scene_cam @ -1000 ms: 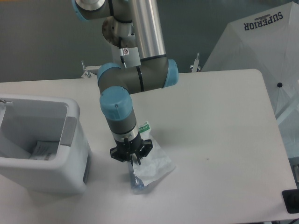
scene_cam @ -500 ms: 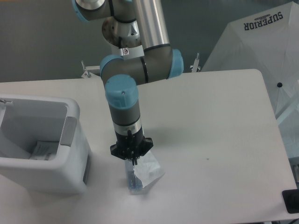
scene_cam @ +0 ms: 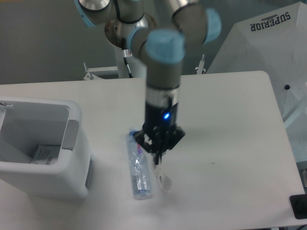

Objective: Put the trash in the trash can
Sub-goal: 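Lift the bag off the bottle and carry it over the trash bin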

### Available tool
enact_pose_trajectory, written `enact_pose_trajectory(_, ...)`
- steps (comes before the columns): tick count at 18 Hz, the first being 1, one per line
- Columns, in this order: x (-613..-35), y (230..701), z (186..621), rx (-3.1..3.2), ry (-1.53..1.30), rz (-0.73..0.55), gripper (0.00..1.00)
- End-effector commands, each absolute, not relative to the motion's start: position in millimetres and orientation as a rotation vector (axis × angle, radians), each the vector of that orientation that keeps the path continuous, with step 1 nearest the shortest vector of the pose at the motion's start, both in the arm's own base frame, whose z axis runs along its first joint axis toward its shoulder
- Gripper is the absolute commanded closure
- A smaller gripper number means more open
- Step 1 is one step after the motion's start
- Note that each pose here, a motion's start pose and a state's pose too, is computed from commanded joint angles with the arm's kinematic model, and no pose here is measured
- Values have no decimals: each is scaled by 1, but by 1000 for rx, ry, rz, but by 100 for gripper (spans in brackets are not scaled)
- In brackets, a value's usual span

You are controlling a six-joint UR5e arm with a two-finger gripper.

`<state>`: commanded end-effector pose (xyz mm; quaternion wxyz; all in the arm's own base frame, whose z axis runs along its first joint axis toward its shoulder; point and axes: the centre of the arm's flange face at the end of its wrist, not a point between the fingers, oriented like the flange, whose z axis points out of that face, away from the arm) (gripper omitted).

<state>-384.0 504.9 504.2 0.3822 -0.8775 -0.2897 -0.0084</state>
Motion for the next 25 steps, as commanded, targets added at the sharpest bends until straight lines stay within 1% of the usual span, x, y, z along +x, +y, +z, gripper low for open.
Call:
enact_pose_trajectory(3,-372,504,532,-2228,-572,26,98)
enact_pose_trajectory(4,-364,502,544,-2232,-467,63,98)
enact_pose_trajectory(6,-355,504,553,-2239,-256,117,98)
enact_pose_trajectory(10,-318,510,585,-2164,51,147,98)
enact_pose_trajectory(12,-286,517,594,-2129,200,145,98)
enact_pose_trajectory(13,-276,515,599,-2114,236,150,98)
enact_pose_trajectory(16,-232,516,617,-2050,333,101,98)
enact_pose_trajectory(19,-190,514,628,-2022,398,78,100)
enact_pose_trajectory(22,-148,518,636,-2000,460,41,100)
enact_pose_trajectory(25,-128,519,624,-2010,485,0,100)
